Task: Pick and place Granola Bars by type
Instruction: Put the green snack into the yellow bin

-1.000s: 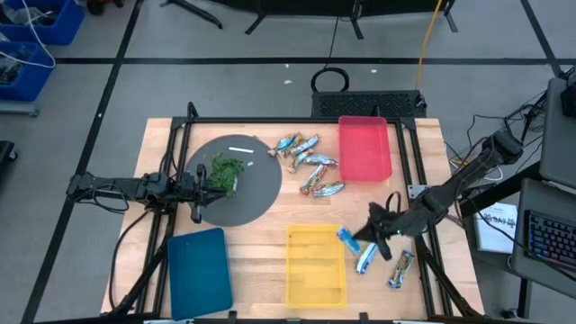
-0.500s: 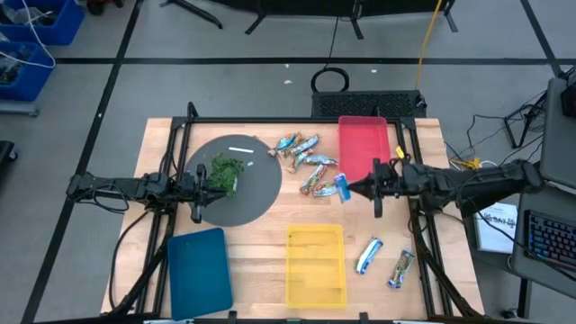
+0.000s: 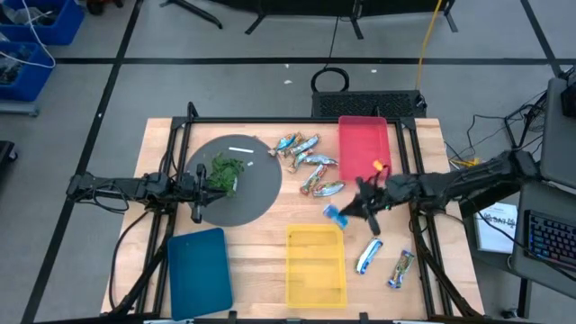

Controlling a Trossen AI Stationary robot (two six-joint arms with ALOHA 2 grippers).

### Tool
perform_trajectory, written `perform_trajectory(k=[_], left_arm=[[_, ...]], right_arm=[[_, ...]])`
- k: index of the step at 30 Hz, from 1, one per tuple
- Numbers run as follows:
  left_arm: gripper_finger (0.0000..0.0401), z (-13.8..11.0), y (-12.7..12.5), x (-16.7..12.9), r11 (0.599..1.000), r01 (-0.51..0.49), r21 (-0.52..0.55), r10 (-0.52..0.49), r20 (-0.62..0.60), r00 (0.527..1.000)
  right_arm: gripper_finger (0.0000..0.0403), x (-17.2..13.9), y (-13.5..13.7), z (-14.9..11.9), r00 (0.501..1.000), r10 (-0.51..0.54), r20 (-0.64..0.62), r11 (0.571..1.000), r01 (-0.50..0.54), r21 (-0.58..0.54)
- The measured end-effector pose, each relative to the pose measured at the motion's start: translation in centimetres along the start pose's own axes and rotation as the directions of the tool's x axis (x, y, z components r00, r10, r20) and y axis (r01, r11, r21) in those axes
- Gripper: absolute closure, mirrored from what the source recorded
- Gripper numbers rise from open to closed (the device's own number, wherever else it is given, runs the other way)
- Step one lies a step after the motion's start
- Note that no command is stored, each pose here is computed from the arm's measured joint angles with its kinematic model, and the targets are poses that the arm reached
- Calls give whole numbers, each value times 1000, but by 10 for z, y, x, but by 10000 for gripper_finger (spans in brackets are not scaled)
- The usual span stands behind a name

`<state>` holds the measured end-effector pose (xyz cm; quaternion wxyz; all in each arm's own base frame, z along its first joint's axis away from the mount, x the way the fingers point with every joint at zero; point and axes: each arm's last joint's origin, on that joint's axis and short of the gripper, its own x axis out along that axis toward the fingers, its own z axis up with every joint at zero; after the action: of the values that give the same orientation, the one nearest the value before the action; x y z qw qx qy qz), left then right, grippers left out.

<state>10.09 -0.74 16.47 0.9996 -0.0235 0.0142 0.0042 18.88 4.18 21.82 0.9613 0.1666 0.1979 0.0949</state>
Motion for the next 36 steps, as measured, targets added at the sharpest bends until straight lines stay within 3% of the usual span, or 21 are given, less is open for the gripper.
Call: perform_trajectory(k=[6, 11, 17, 22, 29, 33, 36], left_arm=[[354, 0, 0, 0, 1000, -1, -8, 1, 2, 1000], [354, 0, 0, 0, 1000, -1, -11, 1, 1, 1000], [354, 0, 0, 0, 1000, 0, -11, 0, 3, 1000], [354, 0, 0, 0, 1000, 5, -20, -5, 3, 1000], [354, 0, 0, 0, 1000, 8, -27, -8, 1, 1000], [354, 0, 0, 0, 1000, 9, -27, -9, 0, 1000], [354, 0, 0, 0, 1000, 9, -30, -9, -2, 1000]], right_arm=[[403, 50, 38, 10, 987, 46, -155, 997, -54, -49], [403, 78, 53, 4, 941, 3, -338, 998, -23, -56], [403, 96, 56, -3, 943, 14, -333, 999, -29, -40], [388, 100, 59, -4, 937, 73, -342, 997, -82, -10], [315, 97, 63, -3, 939, 89, -333, 996, -84, 31], [291, 85, 71, -6, 912, 110, -396, 986, -50, 158], [294, 65, 77, -14, 868, 46, -495, 976, 66, 206]])
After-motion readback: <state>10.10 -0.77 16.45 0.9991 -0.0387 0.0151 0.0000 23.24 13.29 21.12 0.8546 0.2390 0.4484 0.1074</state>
